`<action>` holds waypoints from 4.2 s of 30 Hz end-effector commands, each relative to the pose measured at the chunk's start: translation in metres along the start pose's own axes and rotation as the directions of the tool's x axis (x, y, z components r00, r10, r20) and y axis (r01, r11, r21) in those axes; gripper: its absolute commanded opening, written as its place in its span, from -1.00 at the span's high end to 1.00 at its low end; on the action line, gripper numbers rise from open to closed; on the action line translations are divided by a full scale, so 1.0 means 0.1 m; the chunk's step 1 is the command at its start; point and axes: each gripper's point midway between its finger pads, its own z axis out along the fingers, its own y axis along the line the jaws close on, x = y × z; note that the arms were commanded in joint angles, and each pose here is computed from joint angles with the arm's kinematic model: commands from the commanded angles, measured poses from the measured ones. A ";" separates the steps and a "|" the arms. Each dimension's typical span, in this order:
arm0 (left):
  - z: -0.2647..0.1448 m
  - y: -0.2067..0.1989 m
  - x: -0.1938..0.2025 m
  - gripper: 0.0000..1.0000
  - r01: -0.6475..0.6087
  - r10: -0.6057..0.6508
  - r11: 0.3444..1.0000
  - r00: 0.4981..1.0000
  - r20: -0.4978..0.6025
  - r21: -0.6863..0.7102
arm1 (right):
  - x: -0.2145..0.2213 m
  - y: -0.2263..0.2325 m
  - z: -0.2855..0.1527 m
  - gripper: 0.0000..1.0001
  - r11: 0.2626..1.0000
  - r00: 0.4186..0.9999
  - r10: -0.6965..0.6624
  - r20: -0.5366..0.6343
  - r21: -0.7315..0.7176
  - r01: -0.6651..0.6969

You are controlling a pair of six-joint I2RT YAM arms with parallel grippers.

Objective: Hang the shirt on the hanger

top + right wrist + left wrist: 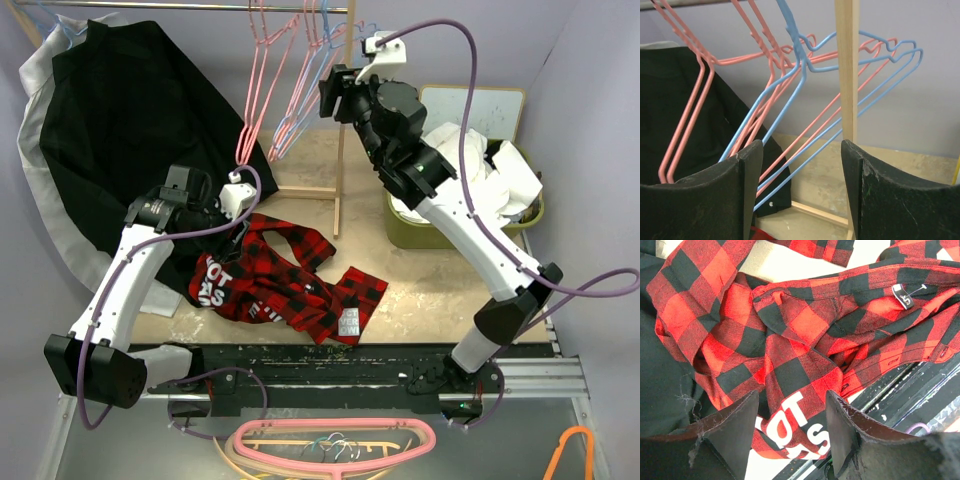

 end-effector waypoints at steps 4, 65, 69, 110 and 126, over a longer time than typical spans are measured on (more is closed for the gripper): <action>0.00 -0.01 -0.07 -0.19 0.003 -0.003 1.000 0.999 0.037 0.010 | -0.44 0.01 -0.19 -0.31 0.997 0.994 0.074 0.082 -0.038 -0.072; 0.05 0.03 -0.03 -0.20 0.012 -0.012 1.000 1.000 0.019 -0.001 | 0.28 -0.12 0.04 0.04 0.996 0.989 -0.057 -0.135 0.064 0.066; 0.06 0.03 -0.03 -0.20 0.013 -0.013 1.000 1.000 0.018 0.004 | 0.19 -0.13 0.01 0.84 0.995 0.991 -0.068 -0.118 0.060 0.075; 0.50 0.39 -0.41 -0.43 -0.135 0.127 0.988 0.985 -0.114 -0.069 | 1.17 -0.76 -2.40 1.00 0.922 0.903 0.379 -0.204 0.000 -0.388; 1.34 0.56 -0.56 0.21 -0.140 0.132 0.990 0.974 -0.181 -0.032 | 1.81 -0.80 -2.59 1.00 0.929 0.882 0.350 -0.315 -0.005 -0.370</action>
